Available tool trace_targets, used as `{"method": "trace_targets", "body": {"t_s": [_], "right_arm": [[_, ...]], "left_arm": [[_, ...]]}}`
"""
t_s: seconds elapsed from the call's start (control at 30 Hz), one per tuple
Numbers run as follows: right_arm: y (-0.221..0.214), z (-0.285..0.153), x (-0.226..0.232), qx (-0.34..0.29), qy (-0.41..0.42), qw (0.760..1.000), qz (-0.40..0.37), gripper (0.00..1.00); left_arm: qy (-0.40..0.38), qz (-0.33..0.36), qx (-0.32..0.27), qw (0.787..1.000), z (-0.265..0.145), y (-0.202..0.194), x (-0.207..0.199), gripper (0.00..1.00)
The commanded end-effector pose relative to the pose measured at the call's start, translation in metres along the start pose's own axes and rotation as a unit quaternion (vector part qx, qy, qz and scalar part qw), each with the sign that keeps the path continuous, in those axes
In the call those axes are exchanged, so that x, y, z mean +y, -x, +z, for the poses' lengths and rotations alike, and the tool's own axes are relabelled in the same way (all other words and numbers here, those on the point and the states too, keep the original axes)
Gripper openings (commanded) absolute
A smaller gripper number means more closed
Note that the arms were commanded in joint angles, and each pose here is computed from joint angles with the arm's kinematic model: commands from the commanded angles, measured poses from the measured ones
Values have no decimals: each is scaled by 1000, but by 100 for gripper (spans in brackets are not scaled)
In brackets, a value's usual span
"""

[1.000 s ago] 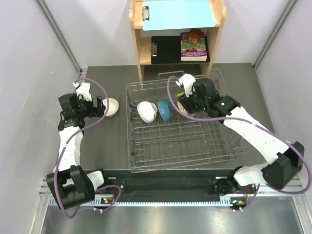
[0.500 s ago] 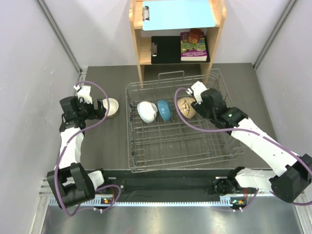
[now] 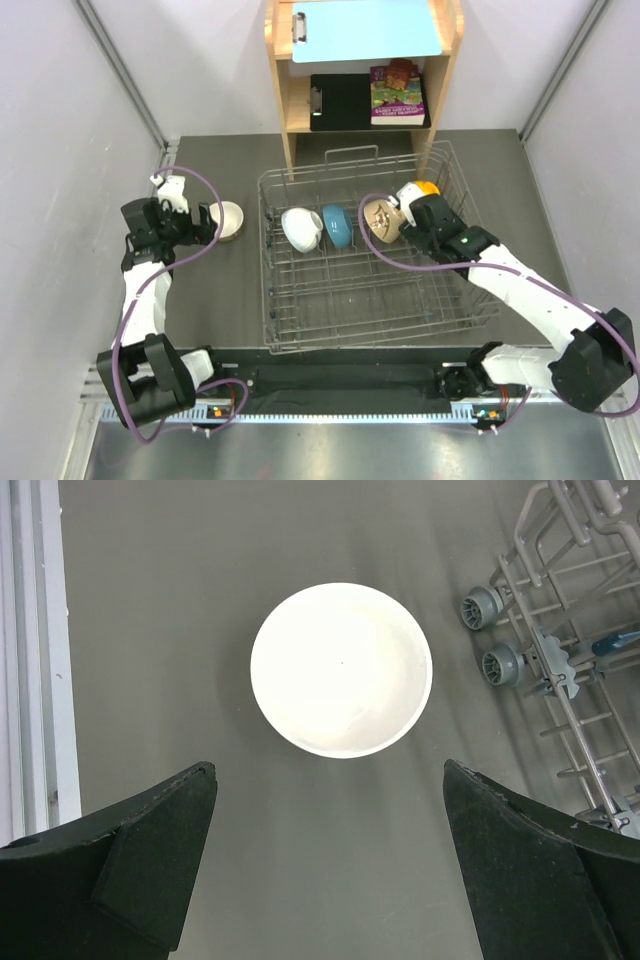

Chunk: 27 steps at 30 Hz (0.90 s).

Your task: Load the bowls into the dish rack

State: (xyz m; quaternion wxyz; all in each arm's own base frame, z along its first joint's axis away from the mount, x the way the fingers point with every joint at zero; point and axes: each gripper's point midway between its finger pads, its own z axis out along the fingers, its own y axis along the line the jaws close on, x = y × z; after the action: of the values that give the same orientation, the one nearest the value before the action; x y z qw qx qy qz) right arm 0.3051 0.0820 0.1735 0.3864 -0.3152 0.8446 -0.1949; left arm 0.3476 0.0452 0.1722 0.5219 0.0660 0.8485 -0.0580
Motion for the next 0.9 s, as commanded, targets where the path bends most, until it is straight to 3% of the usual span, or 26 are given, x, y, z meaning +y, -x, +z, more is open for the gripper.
{"method": "trace_targets", "body": {"t_s": [0.0,0.73,0.8,0.87], "right_arm": [[-2,10,-9,5,-26,1000,2,0],[-12,57,-9,62,-47,997,-1,0],[-12,59,-9,65,-46,997,0,2],[-13,60,-6,67,-41,997,-1,13]], "left_arm": [[-5,14,-30,999,2,13,2,99],[-11,6,-25,1000,5,1,0,99],[-11,6,-24,1000,6,-1,0,99],[-10,7,-23,1000,6,-3,1,99]]}}
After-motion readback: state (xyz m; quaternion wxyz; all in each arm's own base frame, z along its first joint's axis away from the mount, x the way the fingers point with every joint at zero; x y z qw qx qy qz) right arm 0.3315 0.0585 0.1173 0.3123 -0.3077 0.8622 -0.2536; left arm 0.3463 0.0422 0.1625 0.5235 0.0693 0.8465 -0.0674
